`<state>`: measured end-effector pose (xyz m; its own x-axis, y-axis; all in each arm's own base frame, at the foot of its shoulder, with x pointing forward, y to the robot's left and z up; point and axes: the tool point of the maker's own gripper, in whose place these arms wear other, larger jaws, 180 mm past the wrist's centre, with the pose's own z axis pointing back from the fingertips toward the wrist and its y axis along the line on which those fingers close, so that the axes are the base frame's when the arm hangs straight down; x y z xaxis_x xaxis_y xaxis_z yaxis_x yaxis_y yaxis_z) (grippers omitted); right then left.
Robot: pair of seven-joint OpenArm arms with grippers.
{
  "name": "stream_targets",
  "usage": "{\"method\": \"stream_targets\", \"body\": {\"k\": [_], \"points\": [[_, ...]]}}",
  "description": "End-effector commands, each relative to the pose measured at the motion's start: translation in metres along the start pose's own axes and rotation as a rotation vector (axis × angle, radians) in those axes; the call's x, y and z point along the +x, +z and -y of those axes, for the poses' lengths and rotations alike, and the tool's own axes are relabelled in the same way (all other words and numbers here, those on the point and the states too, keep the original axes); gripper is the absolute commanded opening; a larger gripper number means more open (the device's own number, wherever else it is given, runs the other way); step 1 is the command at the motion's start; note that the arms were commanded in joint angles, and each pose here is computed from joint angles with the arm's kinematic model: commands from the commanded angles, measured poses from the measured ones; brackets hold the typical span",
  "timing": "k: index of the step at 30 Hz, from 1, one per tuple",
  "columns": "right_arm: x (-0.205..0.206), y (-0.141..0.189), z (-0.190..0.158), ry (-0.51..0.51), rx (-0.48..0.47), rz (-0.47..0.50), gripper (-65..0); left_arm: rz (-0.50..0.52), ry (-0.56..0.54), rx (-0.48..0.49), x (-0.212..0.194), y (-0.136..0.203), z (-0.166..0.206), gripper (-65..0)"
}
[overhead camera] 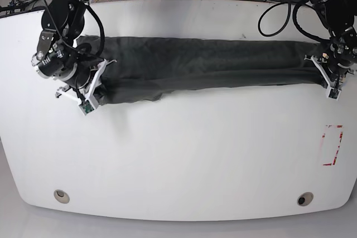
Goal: Fold the T-shirt properly
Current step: 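Pull the band taut between both grippers and lay it straight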
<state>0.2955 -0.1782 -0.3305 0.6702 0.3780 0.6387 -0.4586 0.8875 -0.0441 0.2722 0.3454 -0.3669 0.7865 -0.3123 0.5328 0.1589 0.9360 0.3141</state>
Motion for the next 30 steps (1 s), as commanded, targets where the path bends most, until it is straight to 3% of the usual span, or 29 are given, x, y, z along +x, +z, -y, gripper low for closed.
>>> {"method": "stream_targets", "body": {"k": [1, 12, 15, 17, 19, 20, 23, 30], "points": [[-0.002, 0.004, -0.003, 0.001, -0.002, 0.011, -65.0, 0.013, -0.017, 0.036, 0.005, 0.006, -0.012, -65.0], [-0.051, 0.001, -0.028, -0.071, 0.048, -0.078, -65.0, -0.06, -0.058, -0.015, -0.025, 0.003, 0.008, -65.0], [-0.058, 0.003, -0.025, -0.094, 0.038, -0.087, -55.3, -0.072, -0.083, -0.04, -0.027, 0.001, 0.019, -55.7], [-0.064, 0.007, -0.022, -0.104, 0.026, -0.093, -41.4, -0.072, -0.095, -0.047, -0.027, 0.001, 0.022, -44.2], [-0.063, 0.013, -0.018, -0.109, 0.006, -0.083, -28.1, -0.07, -0.099, -0.052, -0.026, 0.0, 0.025, -36.8], [-0.061, 0.018, -0.015, -0.115, -0.003, -0.066, -19.5, -0.069, -0.099, -0.053, -0.025, 0.0, 0.026, -34.2], [-0.056, 0.026, -0.016, -0.151, 0.018, -0.012, -9.5, -0.059, -0.096, -0.05, -0.022, 0.001, 0.025, -35.4], [-0.026, 0.032, -0.019, -0.2, 0.092, 0.134, -16.8, 0.126, -0.066, -0.042, 0.029, 0.033, 0.019, -38.7]]}}
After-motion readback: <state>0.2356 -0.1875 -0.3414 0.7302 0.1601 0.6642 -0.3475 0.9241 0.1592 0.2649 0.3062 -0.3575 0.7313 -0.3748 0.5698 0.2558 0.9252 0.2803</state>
